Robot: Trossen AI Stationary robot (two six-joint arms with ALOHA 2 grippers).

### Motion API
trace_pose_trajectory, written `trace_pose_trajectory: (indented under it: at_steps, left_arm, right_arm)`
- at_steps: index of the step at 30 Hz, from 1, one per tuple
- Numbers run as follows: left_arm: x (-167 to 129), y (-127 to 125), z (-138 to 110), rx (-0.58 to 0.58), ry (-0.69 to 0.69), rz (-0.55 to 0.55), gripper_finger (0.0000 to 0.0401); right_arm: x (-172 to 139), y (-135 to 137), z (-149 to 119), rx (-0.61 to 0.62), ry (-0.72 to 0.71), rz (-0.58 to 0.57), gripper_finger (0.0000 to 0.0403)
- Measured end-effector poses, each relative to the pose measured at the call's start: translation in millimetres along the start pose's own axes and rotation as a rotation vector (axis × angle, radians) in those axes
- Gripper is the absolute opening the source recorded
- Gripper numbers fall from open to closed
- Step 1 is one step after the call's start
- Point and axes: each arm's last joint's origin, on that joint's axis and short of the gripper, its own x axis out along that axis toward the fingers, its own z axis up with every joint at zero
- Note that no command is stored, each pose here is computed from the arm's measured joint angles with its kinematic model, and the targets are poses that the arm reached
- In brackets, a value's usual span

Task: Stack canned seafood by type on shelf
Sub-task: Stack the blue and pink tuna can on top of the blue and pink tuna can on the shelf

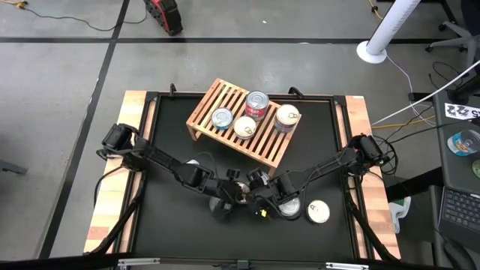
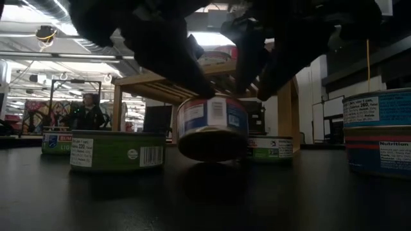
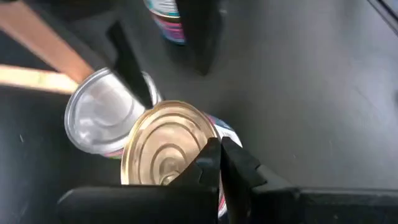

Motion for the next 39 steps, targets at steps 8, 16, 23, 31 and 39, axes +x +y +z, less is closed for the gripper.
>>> trace_pose_trajectory:
  at_steps: [8,16,23,31,39]
  left_arm:
    - [0,13,3,-0.181,-0.014,0.024,0.0]
    - [1,25,2,-0.298,-0.011,0.018,0.0]
    - [2,35,2,-0.358,-0.008,0.003,0.0]
    - [-12,52,8,-0.387,-0.039,0.019,0.0]
    - [-23,66,7,-0.434,-0.013,0.038,0.0]
  right_arm:
    - [0,-1,2,0.085,-0.018,-0.01,0.0205]
    - [0,0,1,0.112,-0.014,-0.009,0.0205]
    - [0,0,1,0.109,-0.006,-0.017,0.0205]
    - [0,3,-5,0.091,0.051,-0.007,0.0205]
    - [-4,18,-4,0.038,0.075,-0.091,0.0204]
